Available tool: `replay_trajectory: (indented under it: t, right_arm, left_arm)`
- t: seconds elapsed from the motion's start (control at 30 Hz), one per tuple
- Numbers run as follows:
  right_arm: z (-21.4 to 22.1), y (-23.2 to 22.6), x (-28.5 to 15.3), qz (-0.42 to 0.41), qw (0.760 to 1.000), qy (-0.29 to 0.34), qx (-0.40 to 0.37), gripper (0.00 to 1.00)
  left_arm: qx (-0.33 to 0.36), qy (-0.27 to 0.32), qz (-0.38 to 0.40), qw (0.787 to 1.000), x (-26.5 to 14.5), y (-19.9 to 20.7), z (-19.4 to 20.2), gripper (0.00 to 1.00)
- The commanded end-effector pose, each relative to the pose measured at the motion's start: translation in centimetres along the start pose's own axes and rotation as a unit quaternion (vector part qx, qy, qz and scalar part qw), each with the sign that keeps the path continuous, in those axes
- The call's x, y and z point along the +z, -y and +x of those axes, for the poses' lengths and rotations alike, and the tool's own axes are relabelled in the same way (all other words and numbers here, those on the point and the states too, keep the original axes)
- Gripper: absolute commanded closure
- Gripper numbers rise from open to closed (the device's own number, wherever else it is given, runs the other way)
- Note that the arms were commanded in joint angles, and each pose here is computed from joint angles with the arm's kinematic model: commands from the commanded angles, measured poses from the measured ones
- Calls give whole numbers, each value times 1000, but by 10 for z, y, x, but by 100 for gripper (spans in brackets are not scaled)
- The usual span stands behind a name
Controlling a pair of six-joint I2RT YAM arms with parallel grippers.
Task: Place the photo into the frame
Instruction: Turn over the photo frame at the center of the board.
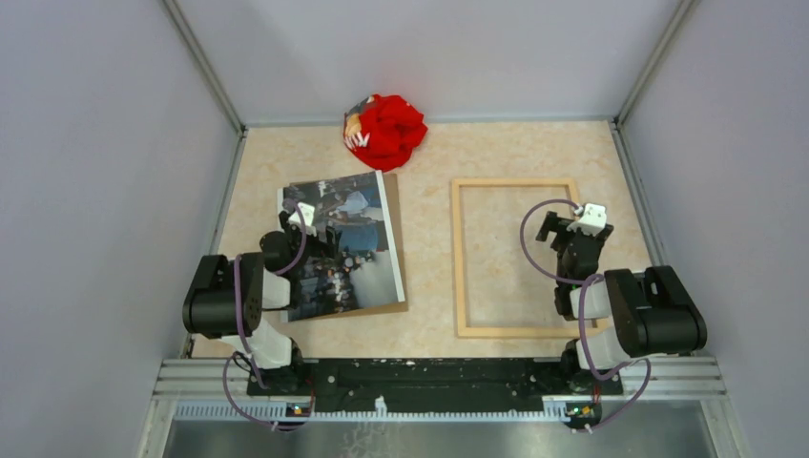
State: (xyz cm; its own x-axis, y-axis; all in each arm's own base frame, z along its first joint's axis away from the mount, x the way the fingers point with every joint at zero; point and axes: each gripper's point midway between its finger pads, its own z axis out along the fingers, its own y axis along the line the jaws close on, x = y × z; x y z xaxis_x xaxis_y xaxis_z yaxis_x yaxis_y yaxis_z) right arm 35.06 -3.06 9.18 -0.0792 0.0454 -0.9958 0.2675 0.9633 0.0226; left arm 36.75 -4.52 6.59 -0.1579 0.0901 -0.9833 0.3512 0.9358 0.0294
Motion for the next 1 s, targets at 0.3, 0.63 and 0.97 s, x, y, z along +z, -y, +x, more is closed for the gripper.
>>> replay_trajectory:
  t: [0.3, 0.63, 0.97]
  right_arm:
    - [-15, 0, 7, 2, 1000, 25, 8, 1]
    - [-73, -2, 15, 84, 991, -82, 62, 1]
    - [-87, -119, -25, -145, 962, -157, 170, 1]
  left_arm:
    - [23, 37, -4, 999, 4, -4, -24, 1]
    - [-45, -100, -36, 993, 37, -43, -62, 1]
    - [-107, -251, 29, 962, 27, -38, -73, 1]
